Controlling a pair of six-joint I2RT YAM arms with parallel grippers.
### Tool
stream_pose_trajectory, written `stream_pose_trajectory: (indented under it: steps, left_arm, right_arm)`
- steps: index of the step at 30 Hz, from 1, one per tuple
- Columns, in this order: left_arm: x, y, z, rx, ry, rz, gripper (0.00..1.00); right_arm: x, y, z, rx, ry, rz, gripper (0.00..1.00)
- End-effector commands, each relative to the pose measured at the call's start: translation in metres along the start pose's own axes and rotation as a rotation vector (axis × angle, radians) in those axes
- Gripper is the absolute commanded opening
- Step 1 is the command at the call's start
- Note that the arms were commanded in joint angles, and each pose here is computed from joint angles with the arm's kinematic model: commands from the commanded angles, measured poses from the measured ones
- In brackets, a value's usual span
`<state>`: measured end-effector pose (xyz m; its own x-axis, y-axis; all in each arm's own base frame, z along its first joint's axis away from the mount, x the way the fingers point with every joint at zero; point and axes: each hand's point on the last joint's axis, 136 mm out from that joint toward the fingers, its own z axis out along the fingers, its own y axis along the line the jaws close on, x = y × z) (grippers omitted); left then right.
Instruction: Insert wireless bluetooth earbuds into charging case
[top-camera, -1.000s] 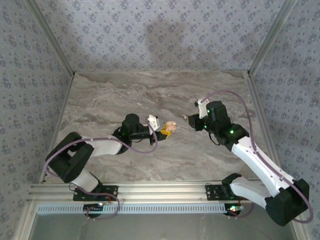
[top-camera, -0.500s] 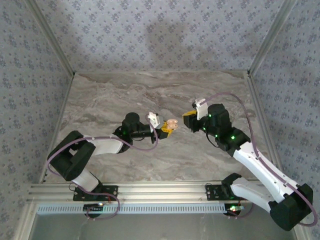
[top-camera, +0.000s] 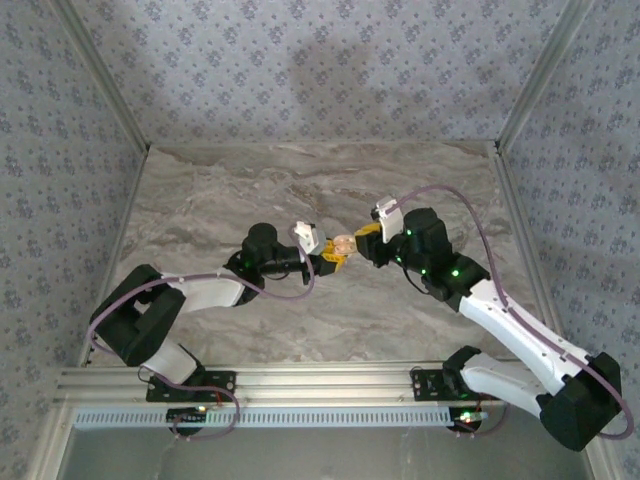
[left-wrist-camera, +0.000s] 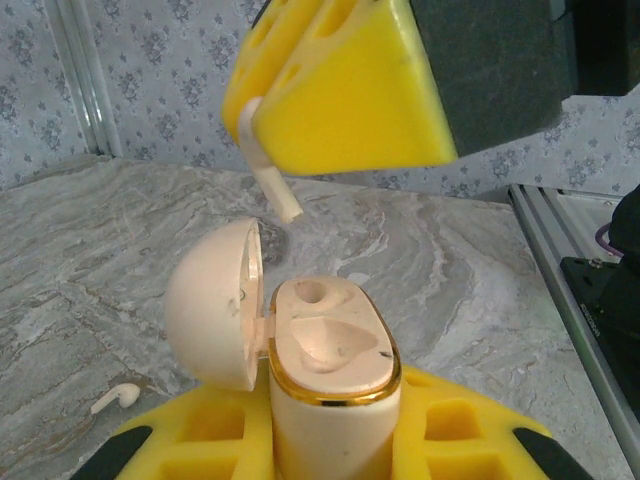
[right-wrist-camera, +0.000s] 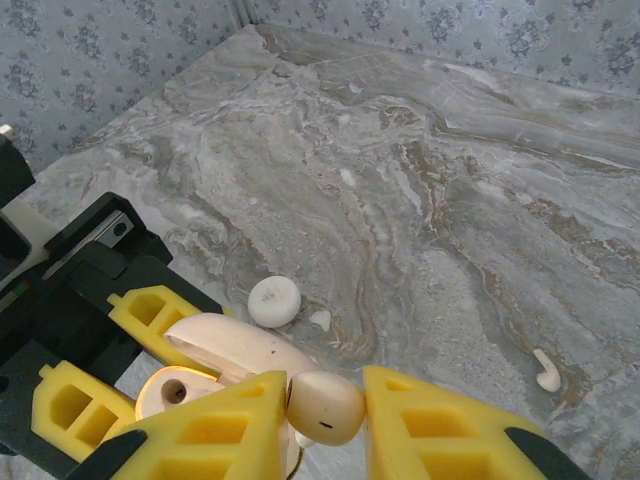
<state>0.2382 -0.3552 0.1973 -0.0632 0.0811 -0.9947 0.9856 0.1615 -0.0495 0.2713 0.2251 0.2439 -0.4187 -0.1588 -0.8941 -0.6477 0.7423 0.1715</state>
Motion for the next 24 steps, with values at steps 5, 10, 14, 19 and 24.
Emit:
stream_pose_trajectory:
  steps: [5,10,14,19,24]
  left_arm:
    - [-0.032,-0.004,0.0,0.012,-0.067,0.039,0.15]
    - [-0.036,-0.004,0.0,0.01,-0.075,0.04,0.15]
    - [-0.039,-0.003,0.001,0.009,-0.086,0.034,0.15]
    - [-0.043,-0.003,0.0,0.008,-0.099,0.029,0.15]
    - [-0.045,-0.002,-0.001,-0.003,-0.106,0.031,0.15]
  right_arm:
    - [0.001,0.009,0.004,-0.027,-0.002,-0.039,0.26]
    - [0.003,0.009,0.004,-0.026,0.005,-0.045,0.26]
    - [0.005,0.011,0.006,-0.027,0.012,-0.049,0.26]
    - [0.008,0.01,0.007,-0.022,0.023,-0.058,0.26]
    - [0.012,0.01,0.006,-0.014,0.039,-0.073,0.26]
